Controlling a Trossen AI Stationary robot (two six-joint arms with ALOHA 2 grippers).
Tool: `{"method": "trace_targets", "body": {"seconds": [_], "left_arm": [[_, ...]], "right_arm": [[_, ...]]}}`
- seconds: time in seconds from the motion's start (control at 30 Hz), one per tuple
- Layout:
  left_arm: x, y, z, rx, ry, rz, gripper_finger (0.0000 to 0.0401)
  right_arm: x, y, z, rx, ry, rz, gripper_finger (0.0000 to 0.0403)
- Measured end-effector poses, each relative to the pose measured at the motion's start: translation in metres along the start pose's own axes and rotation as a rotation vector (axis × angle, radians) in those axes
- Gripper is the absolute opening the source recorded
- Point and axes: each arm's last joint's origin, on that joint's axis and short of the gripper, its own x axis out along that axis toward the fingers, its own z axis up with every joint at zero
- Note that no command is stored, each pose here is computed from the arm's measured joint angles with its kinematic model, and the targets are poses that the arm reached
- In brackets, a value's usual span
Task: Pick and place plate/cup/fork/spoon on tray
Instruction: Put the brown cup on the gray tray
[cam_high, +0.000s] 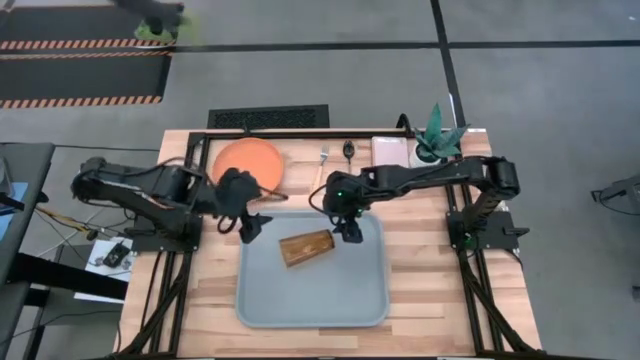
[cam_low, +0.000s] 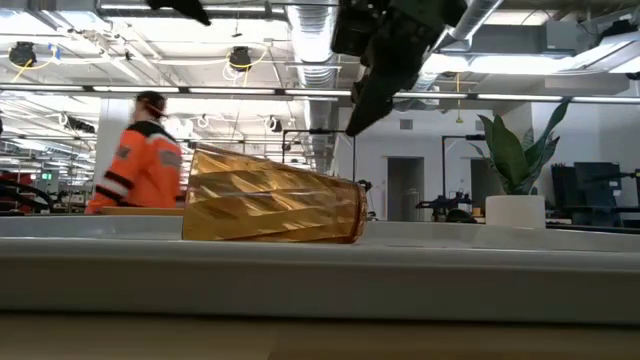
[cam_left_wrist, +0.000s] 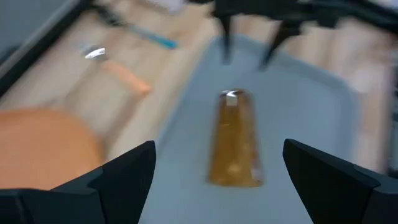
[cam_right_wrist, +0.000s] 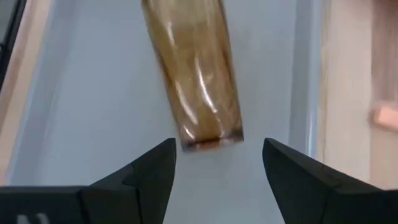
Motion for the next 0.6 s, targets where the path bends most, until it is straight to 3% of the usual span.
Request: {"method": "trace_targets", "body": {"seconds": [0.07,0.13,0.33,0.6], "left_arm": [[-0.002,-0.006,-0.015,0.001,-0.029,0.099,0.0336],[0.001,-0.014,-0.035,0.013,-0.087,0.122,0.0336],[0.052,-0.032,-0.094,0.057,-0.192,-0.019,0.0336],[0.111,-0.012,-0.141,0.048,-0.194,-0.061,0.0336]], "right_arm": [[-0.003,0.001,0.002,-0.011,-0.01,-0.001,0.0265],[-0.007,0.001,0.003,-0.025,-0.03,-0.001,0.0265],[-0.034,0.003,0.005,-0.031,-0.091,0.007,0.0265],[-0.061,0.01,0.006,0.014,-0.156,0.019,0.0265]]}}
